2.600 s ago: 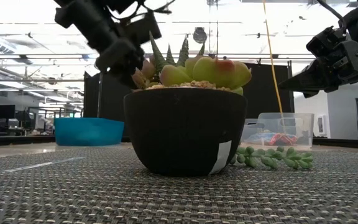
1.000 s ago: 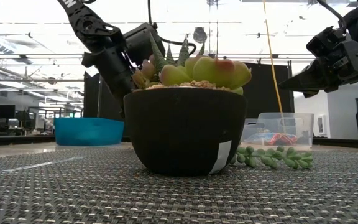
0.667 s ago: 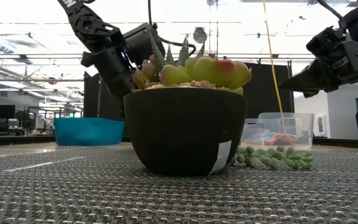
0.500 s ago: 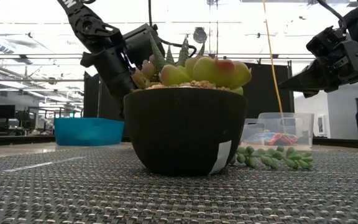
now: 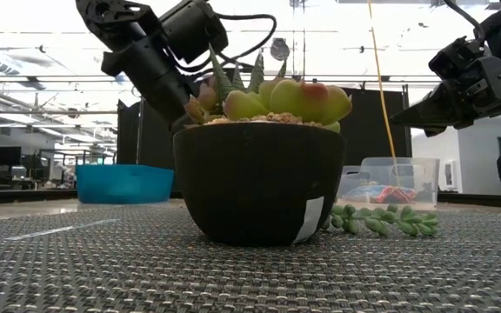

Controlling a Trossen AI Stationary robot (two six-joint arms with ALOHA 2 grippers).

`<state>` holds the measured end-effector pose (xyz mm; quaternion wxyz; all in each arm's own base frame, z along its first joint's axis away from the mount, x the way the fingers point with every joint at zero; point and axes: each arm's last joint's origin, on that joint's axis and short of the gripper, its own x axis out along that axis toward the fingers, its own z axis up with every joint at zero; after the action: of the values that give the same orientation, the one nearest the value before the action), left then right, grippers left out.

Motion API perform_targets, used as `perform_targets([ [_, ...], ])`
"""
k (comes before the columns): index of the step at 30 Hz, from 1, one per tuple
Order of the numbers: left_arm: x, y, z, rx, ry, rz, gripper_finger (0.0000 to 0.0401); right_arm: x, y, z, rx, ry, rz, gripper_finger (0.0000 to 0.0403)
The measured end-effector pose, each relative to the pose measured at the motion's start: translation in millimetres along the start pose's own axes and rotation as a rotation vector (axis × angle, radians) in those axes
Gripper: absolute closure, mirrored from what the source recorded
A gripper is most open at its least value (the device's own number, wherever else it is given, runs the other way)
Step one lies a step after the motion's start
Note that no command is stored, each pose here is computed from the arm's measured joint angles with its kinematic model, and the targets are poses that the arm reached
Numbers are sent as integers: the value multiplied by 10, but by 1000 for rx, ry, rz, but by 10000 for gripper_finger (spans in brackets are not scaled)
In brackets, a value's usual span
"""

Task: Pick and place Granola Bars by type
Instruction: Put the yellow granola bar into the left transparent bin

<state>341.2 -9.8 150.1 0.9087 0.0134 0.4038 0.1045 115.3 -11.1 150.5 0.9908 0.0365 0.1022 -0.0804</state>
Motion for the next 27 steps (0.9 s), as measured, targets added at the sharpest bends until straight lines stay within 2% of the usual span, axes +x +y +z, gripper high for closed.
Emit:
perform_targets([
  [6, 2, 31, -22, -96, 27, 4, 341, 0, 0, -1, 0, 1, 0, 399],
  [12, 7, 69, -32, -107, 31, 73, 265, 0, 0, -1, 0, 1, 0, 399],
  [16, 45, 133, -58, -131, 55, 91, 230, 0, 0, -1, 0, 1, 0, 399],
  [22, 68, 237, -55, -189, 64, 72, 213, 0, 0, -1, 0, 1, 0, 399],
  [27, 95, 256, -41, -206, 64, -40, 215, 0, 0, -1, 0, 1, 0, 399],
])
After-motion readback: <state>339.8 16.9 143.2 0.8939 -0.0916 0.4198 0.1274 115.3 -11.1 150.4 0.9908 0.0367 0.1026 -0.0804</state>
